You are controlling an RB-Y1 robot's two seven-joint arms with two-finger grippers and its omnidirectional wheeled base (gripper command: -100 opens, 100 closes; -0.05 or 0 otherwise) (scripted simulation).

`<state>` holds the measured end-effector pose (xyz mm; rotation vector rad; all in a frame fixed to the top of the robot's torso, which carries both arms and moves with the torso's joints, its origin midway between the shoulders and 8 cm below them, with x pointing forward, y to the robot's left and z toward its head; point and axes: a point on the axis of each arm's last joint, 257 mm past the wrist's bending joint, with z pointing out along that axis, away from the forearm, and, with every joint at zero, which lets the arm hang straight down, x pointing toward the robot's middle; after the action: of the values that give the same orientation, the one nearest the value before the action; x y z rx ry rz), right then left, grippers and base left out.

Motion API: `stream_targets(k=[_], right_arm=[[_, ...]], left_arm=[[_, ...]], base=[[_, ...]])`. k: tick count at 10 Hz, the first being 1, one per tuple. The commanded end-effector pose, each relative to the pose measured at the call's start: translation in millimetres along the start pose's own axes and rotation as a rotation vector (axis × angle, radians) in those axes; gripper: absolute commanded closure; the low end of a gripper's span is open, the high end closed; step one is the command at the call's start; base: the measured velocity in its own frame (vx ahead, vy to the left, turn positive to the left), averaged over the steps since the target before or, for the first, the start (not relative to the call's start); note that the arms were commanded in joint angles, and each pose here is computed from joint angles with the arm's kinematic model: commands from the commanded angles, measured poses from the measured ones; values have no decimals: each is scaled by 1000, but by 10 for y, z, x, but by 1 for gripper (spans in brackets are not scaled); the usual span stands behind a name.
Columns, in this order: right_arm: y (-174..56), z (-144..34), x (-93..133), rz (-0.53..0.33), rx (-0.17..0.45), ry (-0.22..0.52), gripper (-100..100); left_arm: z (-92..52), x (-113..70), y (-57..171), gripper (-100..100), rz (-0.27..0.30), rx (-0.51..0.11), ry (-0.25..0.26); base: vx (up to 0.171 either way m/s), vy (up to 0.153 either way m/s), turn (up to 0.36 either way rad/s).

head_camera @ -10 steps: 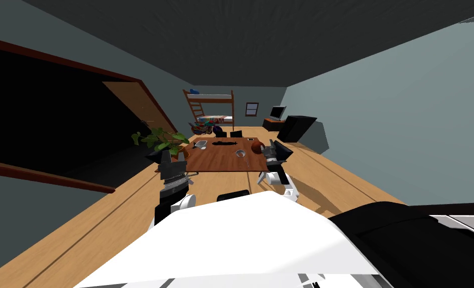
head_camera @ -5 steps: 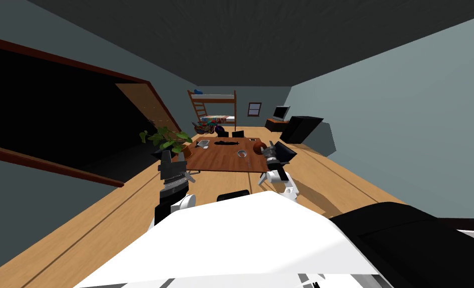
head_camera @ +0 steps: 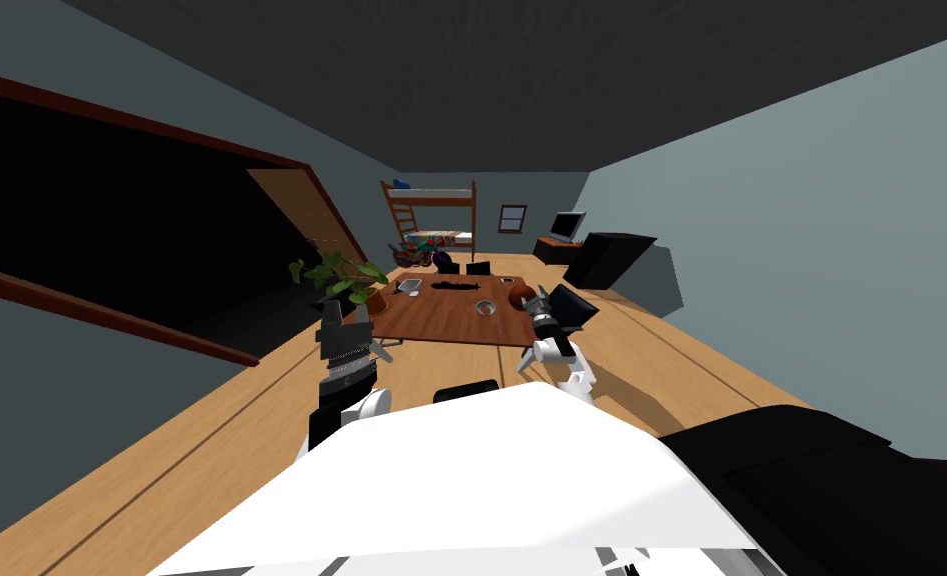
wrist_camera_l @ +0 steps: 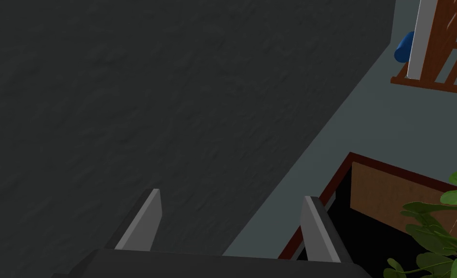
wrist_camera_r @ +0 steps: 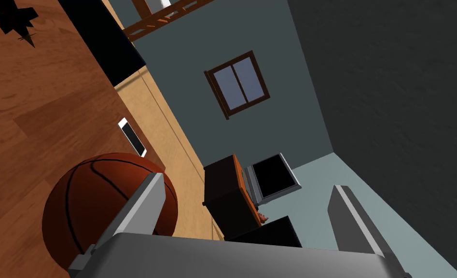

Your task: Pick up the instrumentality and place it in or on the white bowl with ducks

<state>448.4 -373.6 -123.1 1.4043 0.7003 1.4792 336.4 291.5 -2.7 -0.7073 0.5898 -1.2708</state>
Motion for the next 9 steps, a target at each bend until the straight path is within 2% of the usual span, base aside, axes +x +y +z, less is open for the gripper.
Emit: stream_targets(k=[1, 3, 4, 6, 7, 8, 9], right_arm=[[-84, 36, -159, 48, 34, -44, -100], [-149, 31, -200, 50, 59, -60, -100], [-233, 61, -360, 98, 87, -103, -100], [-295, 50, -399, 103, 110, -120, -100], [-376, 70, -560, 152, 134, -165, -100], [-428, 56, -593, 157, 153, -180, -100], [-497, 71, -745, 200, 170, -223, -100]], left_arm=[[0, 0, 0, 0, 0, 0, 0], [0, 0, 0, 0, 0, 0, 0], [0, 0, 0, 0, 0, 0, 0], [0, 0, 0, 0, 0, 0, 0], [0, 0, 0, 0, 0, 0, 0], [0, 0, 0, 0, 0, 0, 0], [0, 0, 0, 0, 0, 0, 0]], base=[[3, -1, 127], [1, -2, 45], [2, 0, 153], [3, -5, 28], [2, 0, 131], [3, -5, 87], [4, -5, 153]])
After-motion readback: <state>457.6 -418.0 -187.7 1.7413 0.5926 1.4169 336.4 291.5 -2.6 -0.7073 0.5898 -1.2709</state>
